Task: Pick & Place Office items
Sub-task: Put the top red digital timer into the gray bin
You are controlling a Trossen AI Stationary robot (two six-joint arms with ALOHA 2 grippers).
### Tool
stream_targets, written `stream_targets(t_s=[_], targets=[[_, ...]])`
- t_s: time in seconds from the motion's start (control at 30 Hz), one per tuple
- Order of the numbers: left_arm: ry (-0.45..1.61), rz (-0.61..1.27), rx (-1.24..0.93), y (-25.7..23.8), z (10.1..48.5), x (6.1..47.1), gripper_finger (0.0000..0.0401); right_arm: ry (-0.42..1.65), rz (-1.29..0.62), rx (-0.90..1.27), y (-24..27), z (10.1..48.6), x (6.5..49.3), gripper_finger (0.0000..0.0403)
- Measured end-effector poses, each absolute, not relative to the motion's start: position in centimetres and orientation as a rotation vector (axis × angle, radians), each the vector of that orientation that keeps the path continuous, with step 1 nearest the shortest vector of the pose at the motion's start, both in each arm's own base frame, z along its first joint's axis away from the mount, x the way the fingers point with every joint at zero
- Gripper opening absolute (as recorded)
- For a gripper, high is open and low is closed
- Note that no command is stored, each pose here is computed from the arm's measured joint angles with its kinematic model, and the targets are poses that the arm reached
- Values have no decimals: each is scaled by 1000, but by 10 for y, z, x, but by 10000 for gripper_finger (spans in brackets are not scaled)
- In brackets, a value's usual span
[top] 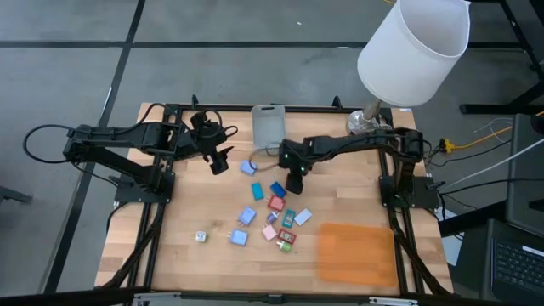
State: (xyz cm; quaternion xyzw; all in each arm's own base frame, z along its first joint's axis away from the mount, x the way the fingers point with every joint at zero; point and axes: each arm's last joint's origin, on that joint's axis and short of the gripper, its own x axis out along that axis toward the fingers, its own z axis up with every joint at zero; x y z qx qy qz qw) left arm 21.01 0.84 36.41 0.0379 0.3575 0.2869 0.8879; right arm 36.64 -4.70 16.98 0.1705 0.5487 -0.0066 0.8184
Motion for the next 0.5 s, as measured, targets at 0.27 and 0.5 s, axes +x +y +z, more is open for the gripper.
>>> stream_targets(t_s=[0.27, 0.5], targets=[[726, 659, 52, 15, 365, 210, 265, 924, 100, 420, -45, 257, 382, 149], [724, 708, 41, 24, 365, 209, 265, 736, -165, 324, -84, 297, 391, 149]])
